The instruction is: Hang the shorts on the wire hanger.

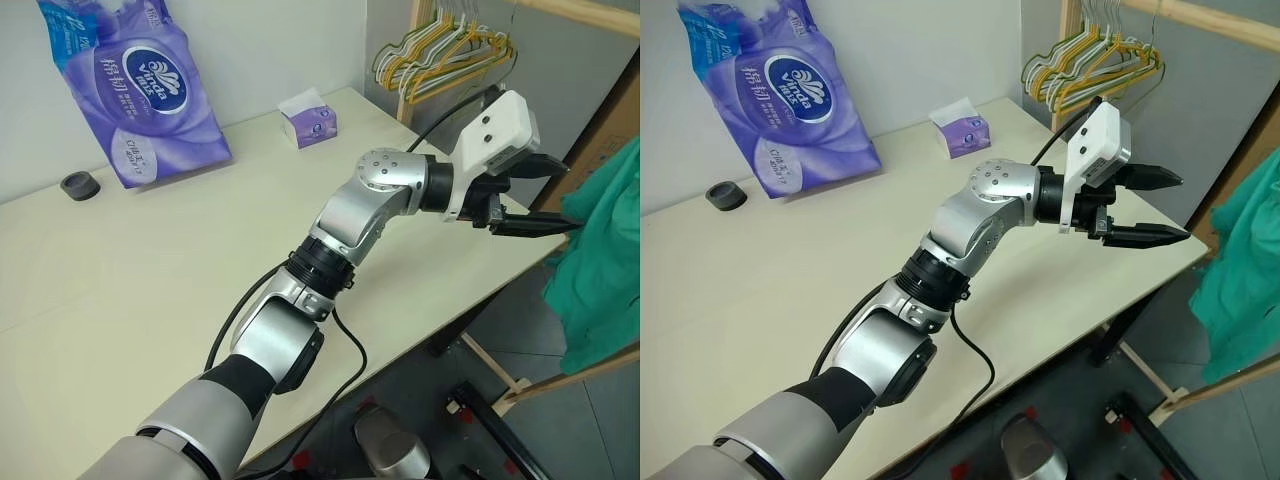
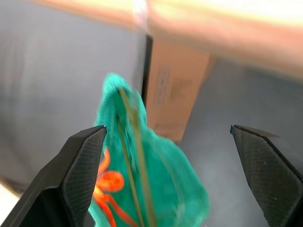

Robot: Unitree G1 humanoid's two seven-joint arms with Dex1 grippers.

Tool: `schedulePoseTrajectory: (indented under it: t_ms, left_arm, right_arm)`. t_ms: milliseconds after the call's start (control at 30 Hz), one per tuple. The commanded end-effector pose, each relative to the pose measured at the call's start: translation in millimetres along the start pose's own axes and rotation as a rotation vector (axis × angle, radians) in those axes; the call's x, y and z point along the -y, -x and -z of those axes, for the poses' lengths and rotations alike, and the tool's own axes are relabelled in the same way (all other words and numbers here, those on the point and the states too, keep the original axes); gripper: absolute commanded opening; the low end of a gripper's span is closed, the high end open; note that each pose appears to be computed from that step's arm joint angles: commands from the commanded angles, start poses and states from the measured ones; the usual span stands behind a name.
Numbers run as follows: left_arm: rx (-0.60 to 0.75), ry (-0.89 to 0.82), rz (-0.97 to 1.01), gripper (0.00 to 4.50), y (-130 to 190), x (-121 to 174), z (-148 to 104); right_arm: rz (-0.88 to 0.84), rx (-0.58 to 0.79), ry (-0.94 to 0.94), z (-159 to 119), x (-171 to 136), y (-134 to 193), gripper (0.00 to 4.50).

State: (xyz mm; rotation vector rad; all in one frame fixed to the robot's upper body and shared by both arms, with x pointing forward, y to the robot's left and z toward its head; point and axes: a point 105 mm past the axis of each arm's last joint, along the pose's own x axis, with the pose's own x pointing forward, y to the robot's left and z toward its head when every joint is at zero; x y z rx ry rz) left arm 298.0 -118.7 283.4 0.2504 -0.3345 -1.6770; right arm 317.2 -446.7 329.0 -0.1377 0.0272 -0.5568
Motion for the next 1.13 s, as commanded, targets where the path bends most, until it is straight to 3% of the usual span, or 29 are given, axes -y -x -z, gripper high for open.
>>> schedulePoseTrajectory:
  t_ms: [33, 133, 200, 267, 333, 500, 633, 700, 833, 1133]
  left_arm:
    - [0.023, -0.034, -0.06, 3.74, 13, -8, -8]
    - [-0.006, -0.036, -0.168, 3.74, 30, -20, 0]
    - [-0.042, -0.062, -0.381, 3.74, 56, -44, 10]
    - [-0.14, -0.079, -0.735, 3.74, 114, -73, 32]
    - [-0.202, -0.081, -0.957, 3.74, 158, -80, 47]
    - [-0.36, -0.049, -1.388, 3.74, 253, -44, 87]
    - [-0.446, 0.021, -1.653, 3.74, 303, -4, 108]
    - [-0.453, 0.027, -1.706, 3.74, 314, 7, 110]
    - [-0.518, 0.205, -1.974, 3.74, 371, 70, 138]
    - [-0.514, 0.145, -2.002, 3.74, 386, 79, 123]
  right_arm:
    - [-0.006, 0.242, 0.121, -40, -13, 15, 4.48]
    - [-0.113, 0.377, 0.218, -45, -45, 26, 4.48]
    - [-0.298, 0.446, 0.277, -32, -91, 36, 4.48]
    - [-0.546, 0.441, 0.235, 5, -150, 54, 4.48]
    - [-0.676, 0.425, 0.185, 28, -183, 69, 4.48]
    - [-0.87, 0.406, 0.083, 69, -249, 94, 4.48]
    - [-0.997, 0.375, 0.025, 93, -293, 111, 4.48]
    - [-1.009, 0.357, 0.003, 99, -303, 114, 4.48]
    - [-1.11, 0.283, -0.061, 123, -355, 127, 4.48]
    - [-1.177, 0.291, -0.046, 130, -378, 127, 4.48]
